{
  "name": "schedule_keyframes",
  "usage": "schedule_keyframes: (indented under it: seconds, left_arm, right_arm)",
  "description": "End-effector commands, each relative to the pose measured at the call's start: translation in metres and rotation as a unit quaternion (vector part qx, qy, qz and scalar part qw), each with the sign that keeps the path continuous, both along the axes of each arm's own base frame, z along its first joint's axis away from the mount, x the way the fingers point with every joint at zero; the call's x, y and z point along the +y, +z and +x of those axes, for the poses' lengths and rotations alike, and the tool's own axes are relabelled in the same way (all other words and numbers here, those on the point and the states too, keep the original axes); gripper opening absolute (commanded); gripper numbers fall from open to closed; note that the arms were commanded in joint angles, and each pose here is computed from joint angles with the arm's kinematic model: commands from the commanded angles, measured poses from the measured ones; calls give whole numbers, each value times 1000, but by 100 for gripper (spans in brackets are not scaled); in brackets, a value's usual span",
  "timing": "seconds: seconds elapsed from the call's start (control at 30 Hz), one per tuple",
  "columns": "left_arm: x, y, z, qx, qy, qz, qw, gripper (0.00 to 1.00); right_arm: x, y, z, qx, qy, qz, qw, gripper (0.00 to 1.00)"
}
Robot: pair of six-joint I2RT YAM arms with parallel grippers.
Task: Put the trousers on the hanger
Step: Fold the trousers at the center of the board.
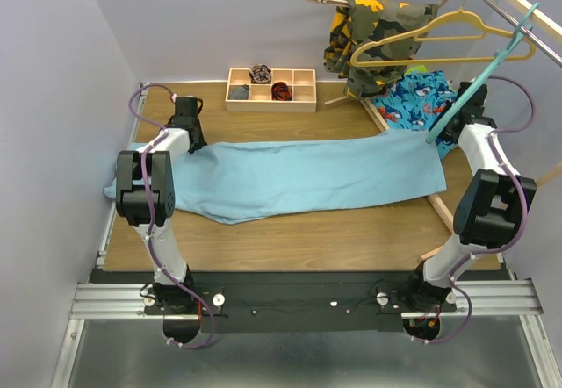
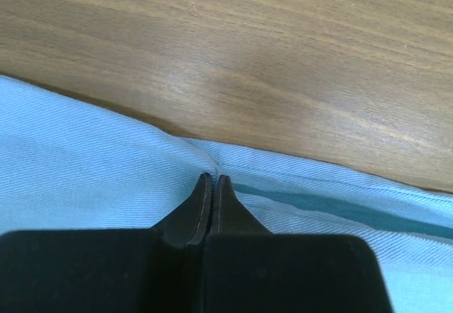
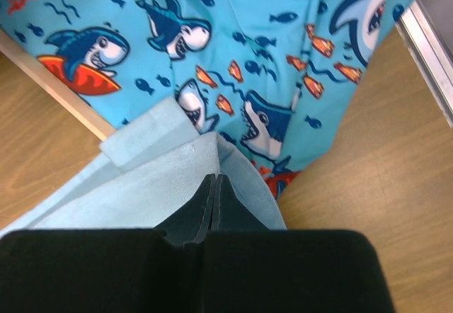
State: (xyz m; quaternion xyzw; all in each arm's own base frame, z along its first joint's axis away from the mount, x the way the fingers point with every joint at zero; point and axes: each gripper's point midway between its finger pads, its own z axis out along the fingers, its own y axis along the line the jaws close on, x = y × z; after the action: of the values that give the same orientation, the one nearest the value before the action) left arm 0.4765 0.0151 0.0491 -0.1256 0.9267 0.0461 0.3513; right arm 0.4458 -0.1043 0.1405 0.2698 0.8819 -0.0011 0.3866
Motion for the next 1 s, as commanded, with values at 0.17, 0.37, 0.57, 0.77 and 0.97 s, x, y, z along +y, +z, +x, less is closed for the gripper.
schedule_keyframes:
  seconds: [0.17, 0.37, 0.57, 0.77, 0.97]
  left_arm:
    - [18, 33, 7, -34, 24, -9, 999, 0]
    - [23, 36, 9, -37, 28, -9, 999, 0]
    - [35, 39, 8, -39, 38, -5, 998, 0]
    - [49, 44, 9, -47, 50, -3, 998, 0]
    - [45, 42, 14, -47, 40, -16, 998, 0]
  right_arm:
    - [-6, 22, 39, -48, 8, 1, 999, 1]
    - [-7, 15, 45, -46, 4, 6, 999, 1]
    - [-4, 16, 50, -52, 12, 15, 998, 1]
    - [-3, 16, 53, -55, 13, 19, 998, 1]
    - [-2, 13, 54, -54, 13, 25, 998, 1]
